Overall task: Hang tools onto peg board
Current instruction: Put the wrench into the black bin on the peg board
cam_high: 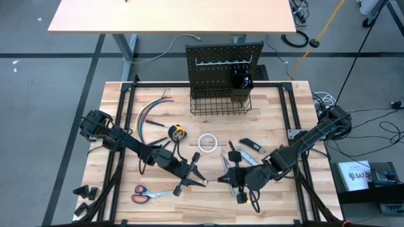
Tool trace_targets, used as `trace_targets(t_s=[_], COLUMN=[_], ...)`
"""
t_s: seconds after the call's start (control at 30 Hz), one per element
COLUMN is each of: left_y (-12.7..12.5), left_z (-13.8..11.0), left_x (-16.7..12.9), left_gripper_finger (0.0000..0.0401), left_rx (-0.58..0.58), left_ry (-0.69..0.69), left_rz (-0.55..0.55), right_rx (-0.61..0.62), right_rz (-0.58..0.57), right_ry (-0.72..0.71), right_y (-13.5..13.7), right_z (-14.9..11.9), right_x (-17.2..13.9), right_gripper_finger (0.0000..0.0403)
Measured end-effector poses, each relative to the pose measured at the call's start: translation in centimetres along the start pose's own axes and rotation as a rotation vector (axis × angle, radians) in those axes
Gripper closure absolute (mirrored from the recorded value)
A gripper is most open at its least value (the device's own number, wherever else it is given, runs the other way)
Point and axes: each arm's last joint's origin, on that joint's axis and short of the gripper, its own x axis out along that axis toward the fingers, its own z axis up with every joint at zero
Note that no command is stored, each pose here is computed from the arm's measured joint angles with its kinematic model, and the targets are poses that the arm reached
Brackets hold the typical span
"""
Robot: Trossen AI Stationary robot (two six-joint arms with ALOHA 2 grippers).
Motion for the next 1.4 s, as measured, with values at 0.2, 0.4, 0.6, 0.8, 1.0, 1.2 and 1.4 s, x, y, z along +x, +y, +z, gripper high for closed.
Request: trace_targets(t_s=[0.2, 0.4, 0.6, 0.8, 1.0, 1.2, 1.4], left_y=[-0.6, -1.1, -1.4, -1.4, -1.4, -1.4, -1.4], left_z=[0.0, 0.3, 0.3, 0.3, 0.2, 0.0, 0.0], left_x=[0.0, 0.3, 0.4, 0.4, 0.4, 0.4, 0.4], left_gripper_finger=[0.0315, 0.0315, 0.0315, 0.0315, 0.0315, 0.0315, 0.0315], left_rx=[0.000, 0.011, 0.030, 0.030, 0.028, 0.025, 0.023], left_ry=[-0.002, -0.010, -0.007, -0.005, 0.007, 0.023, 0.026], left_rz=[-0.099, -0.117, -0.135, -0.137, -0.136, -0.135, -0.134], right_rx=[-0.060, -0.076, -0.067, -0.069, -0.063, -0.065, -0.059], right_rz=[0.063, 0.116, 0.134, 0.137, 0.147, 0.148, 0.156], right_ry=[0.003, 0.026, 0.021, 0.017, 0.028, 0.038, 0.043], right_y=[0.1, -0.4, -1.2, -1.7, -2.1, -2.1, -2.1], right_z=[-0.1, -0.6, -0.6, -0.8, -1.3, -1.5, -1.6], right_x=[0.9, 2.8, 4.1, 5.3, 6.4, 6.6, 6.9], right_gripper_finger=[0.0400, 0.0401, 0.0401, 0.0401, 0.0401, 0.0401, 0.0400])
